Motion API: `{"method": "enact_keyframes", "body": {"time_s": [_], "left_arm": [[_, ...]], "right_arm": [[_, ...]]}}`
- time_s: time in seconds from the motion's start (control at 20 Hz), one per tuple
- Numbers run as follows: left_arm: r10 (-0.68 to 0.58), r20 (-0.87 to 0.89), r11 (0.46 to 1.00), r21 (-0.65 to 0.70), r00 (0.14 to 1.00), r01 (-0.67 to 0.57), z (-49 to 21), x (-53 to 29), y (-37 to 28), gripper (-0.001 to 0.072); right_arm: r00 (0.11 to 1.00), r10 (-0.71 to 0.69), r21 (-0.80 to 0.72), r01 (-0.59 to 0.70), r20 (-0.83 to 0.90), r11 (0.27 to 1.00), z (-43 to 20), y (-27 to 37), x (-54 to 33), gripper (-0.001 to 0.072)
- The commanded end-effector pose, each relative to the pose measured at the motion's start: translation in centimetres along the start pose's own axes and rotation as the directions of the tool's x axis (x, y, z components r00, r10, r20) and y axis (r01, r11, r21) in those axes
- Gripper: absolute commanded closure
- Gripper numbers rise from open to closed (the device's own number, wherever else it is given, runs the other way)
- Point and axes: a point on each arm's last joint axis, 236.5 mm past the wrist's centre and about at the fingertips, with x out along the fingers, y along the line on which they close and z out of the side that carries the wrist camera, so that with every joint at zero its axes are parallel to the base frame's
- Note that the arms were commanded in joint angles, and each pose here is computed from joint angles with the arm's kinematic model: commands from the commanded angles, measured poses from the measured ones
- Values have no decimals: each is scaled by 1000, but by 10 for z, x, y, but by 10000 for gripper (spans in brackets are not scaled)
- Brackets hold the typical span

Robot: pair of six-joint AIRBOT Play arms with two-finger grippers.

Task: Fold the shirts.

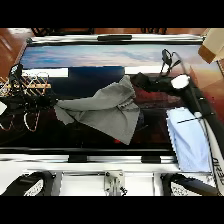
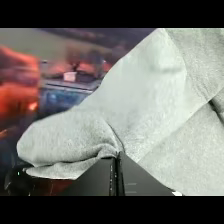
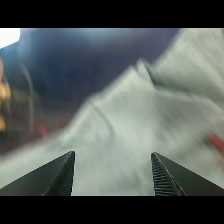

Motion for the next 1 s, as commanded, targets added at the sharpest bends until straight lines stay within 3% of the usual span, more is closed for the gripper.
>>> {"method": "enact_keyframes", "body": {"time_s": [0.0, 0.05, 0.15, 0.35, 0.6, 0.95], "left_arm": [[15, -18, 1000, 1, 1000, -15, -2, 3, 10, 681], [15, -26, 1000, 17, 1000, -14, -4, 3, 10, 681], [16, -52, 1000, 18, 999, -15, -10, 2, 10, 681], [18, -96, 1000, 25, 995, -16, -21, 2, 11, 681], [20, -133, 1000, 25, 991, -17, -29, 1, 11, 681], [13, -146, 1000, 22, 989, -10, -33, 0, 9, 681]], "right_arm": [[876, -290, -64, 288, -386, 955, -92, -80, -79, 131], [823, -321, -51, 337, -470, 940, -122, -96, -93, 131], [777, -251, 57, 345, -577, 937, -189, -100, -93, 130], [802, -53, 257, 253, -595, 933, -273, -69, -46, 130], [848, -114, 236, 270, -518, 934, -287, -55, -9, 130], [875, -63, 317, 240, -481, 917, -299, -29, 31, 131]]}}
